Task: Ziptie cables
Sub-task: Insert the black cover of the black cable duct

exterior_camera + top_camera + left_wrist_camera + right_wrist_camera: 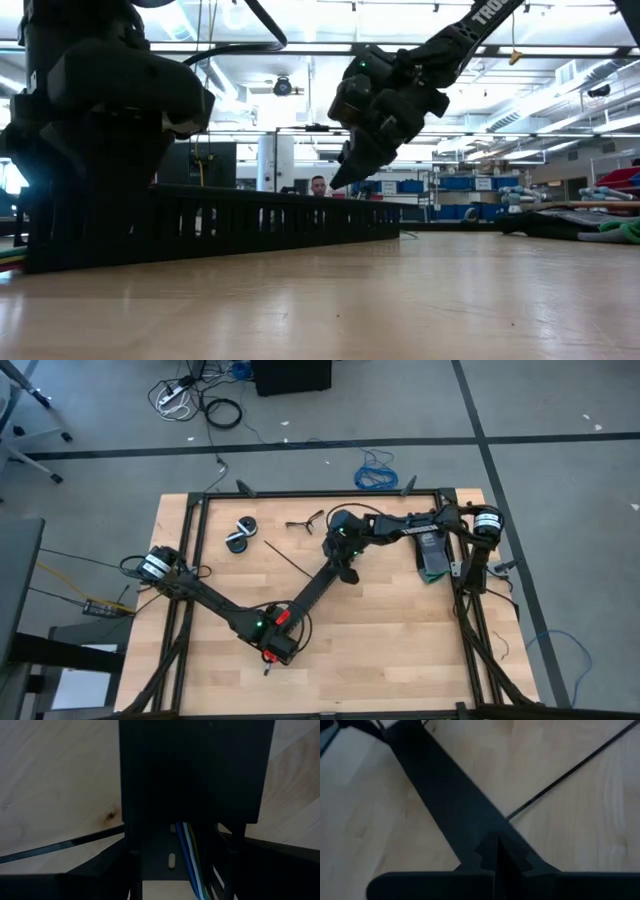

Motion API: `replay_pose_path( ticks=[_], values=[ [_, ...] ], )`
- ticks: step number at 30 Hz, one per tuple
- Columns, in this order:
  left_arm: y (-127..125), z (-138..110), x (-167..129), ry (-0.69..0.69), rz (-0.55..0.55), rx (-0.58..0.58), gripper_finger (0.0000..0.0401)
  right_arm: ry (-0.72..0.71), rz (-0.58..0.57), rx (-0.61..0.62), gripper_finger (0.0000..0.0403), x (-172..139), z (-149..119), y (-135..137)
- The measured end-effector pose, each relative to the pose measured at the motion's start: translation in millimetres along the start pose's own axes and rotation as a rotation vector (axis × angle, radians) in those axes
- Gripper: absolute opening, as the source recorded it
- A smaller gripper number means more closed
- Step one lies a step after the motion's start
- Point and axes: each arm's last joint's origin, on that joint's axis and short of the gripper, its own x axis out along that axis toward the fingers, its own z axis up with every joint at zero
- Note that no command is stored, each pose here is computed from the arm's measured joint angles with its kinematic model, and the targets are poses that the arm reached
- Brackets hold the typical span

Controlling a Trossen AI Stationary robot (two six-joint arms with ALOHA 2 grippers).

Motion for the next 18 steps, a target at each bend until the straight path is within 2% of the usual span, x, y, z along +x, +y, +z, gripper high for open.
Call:
replay_pose_path(
  ticks=[4,8,12,18],
  values=[
    [-0.2,0.0,0.0,0.001,-0.002,-0.001,0.0245,0.029,0.014,-0.021,0.0000,9.4,-4.8,4.4],
    [0.3,-0.7,0.0,0.023,0.001,0.002,0.0245,0.025,0.070,-0.018,0.0000,42.7,-15.8,7.2],
    [0.1,0.3,0.2,0.060,-0.010,0.012,0.0245,0.017,0.113,0.036,0.0000,66.4,-18.5,13.9],
    [-0.3,0.6,0.3,0.053,-0.014,0.019,0.0245,-0.040,0.119,0.036,0.0000,72.0,-11.8,23.7]
  ],
)
